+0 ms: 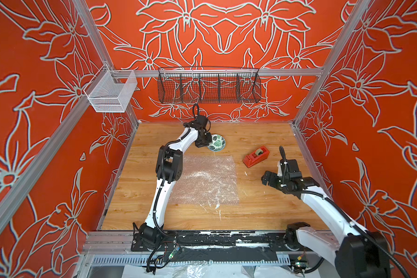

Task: Wrap bowls in bubble wrap
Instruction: Pick up the bowl from the center of the board.

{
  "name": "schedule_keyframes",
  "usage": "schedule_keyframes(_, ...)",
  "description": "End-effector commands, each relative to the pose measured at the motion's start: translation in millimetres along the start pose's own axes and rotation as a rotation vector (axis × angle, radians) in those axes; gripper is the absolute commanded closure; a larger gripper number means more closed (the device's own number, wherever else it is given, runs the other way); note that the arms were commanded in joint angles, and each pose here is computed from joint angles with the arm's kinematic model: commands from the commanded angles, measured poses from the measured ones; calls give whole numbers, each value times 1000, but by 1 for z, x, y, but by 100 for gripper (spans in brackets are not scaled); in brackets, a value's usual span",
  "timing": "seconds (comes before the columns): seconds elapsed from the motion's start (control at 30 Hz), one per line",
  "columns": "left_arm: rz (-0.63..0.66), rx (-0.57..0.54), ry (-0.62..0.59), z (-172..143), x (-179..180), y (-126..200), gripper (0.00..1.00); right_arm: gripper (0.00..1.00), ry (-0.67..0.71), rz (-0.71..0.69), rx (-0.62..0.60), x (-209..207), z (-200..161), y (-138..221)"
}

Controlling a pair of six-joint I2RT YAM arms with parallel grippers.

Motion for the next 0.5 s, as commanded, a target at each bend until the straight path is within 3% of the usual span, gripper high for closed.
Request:
schedule_keyframes(0.0,-90,-49,-41,-10,-23,75,100,3,12,63,-22,14,16,6)
schedule_keyframes(0.2,-84,-10,-32,-66,15,108,100,3,16,91,-30,20,27,5)
schedule_keyframes(0.33,-83,8,-7,-102,45,118,100,3,83,193,27,41,25,-1)
schedule_keyframes(0.47,-93,33,13,-133,68,119,100,3,147,192,64,61,15,-3)
Point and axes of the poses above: each gripper's point midway between its finger pads, its own y axis back along the fingers, its own x axis along the line the jaws close on, z = x × y, the point moved 3 cm from there along y, back along the fingers, and after that the axes turned 14 degrees about y, right-handed, at the moved point
